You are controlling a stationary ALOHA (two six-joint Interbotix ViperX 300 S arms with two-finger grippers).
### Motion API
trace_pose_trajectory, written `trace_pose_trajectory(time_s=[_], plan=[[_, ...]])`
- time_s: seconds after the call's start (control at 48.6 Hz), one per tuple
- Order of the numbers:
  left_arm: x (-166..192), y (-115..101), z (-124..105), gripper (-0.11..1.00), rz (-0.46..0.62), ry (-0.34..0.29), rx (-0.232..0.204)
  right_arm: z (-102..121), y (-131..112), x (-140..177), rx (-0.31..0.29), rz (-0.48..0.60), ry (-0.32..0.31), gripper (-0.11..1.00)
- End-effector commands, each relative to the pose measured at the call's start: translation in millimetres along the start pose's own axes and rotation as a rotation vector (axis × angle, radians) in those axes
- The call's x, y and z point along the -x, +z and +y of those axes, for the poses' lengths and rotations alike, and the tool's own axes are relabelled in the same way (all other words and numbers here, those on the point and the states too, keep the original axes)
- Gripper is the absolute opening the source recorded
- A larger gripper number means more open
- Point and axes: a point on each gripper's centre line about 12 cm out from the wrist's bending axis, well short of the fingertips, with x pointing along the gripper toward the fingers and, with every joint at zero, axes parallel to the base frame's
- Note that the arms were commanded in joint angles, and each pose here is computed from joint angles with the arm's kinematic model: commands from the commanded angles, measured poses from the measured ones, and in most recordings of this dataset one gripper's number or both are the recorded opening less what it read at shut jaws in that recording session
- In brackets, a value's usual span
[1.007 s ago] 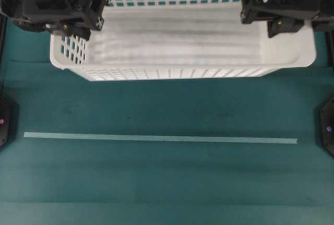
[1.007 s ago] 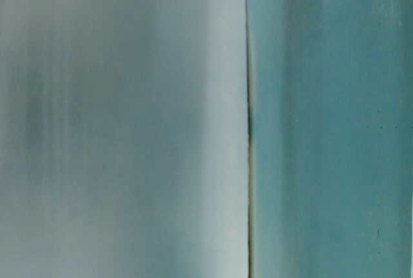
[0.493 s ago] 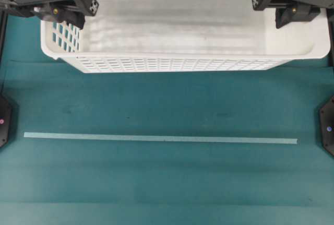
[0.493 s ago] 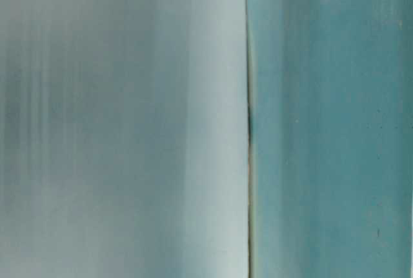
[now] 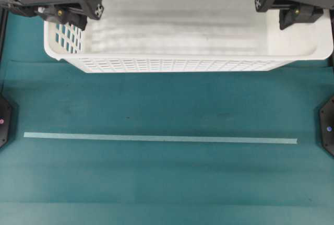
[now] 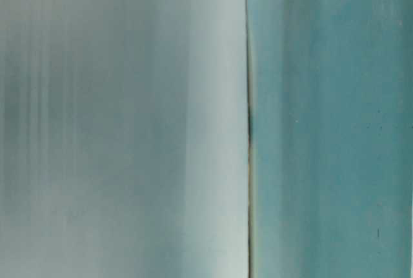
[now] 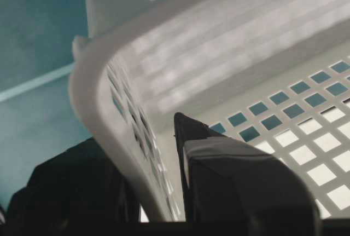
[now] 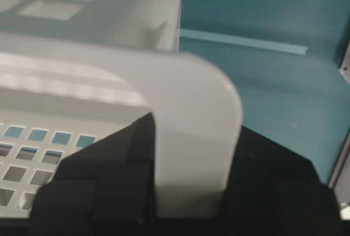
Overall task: Lift the white basket with both hands.
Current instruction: 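Hold the basket raised with both grippers, then move the basket forward and lower it onto the table with both grippers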
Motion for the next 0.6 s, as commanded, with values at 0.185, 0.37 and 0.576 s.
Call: trace_pose_trajectory(time_s=[0.185, 0.37, 0.576], plan=[[-6.0, -13.3, -3.2, 0.14, 0.024, 0.009, -0.09, 11.7, -10.5, -13.2, 0.114, 0.022, -0.026, 0.2], [-10.9, -15.5, -0.2, 0.14, 0.031, 0.022, -0.092, 11.4, -9.9, -20.5, 0.119, 0.023, -0.051, 0.2], [-27.2, -24.3, 9.3, 0.14, 0.018, 0.015, -0.101, 8.3, -12.2, -47.5, 0.15, 0.033, -0.09, 0.2]])
